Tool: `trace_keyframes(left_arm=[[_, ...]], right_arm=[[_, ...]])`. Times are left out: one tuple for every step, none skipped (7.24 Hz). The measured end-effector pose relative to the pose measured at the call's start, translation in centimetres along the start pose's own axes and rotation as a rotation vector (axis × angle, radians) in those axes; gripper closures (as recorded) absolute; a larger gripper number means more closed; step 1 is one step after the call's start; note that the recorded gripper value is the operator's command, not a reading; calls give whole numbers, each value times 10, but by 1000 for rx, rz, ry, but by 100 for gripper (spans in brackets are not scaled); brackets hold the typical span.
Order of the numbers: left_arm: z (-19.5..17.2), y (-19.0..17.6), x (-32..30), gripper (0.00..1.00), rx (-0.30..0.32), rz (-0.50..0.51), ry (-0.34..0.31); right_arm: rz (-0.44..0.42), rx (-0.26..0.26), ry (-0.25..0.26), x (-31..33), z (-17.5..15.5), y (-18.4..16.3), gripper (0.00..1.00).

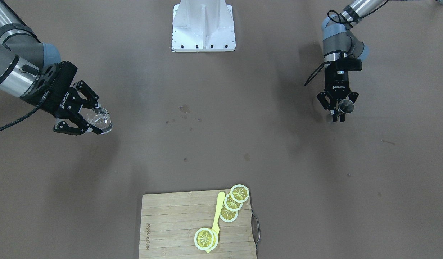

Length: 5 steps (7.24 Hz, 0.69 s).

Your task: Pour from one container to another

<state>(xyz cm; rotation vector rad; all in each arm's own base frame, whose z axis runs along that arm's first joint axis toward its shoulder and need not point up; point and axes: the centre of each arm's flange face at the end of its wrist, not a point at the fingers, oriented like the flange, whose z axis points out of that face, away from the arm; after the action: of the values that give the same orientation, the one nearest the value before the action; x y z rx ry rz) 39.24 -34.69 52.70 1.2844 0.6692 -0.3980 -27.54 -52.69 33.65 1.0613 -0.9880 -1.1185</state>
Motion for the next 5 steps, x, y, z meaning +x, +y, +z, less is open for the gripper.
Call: trace_keyframes(left_arm=[[13, -15, 19, 100, 4, -3, 23], [23, -25, 37, 100, 16, -2, 36], [36, -31, 63, 100, 32, 23, 46], [50, -36, 96, 100, 51, 45, 56], [63, -45, 132, 100, 70, 38, 68]], right_arm=[[0, 1, 4, 0, -2, -2, 100], [-1, 2, 9, 0, -6, -4, 100], [0, 3, 13, 0, -9, -7, 100], [1, 3, 17, 0, -13, -9, 100], [3, 2, 20, 1, -14, -10, 100]])
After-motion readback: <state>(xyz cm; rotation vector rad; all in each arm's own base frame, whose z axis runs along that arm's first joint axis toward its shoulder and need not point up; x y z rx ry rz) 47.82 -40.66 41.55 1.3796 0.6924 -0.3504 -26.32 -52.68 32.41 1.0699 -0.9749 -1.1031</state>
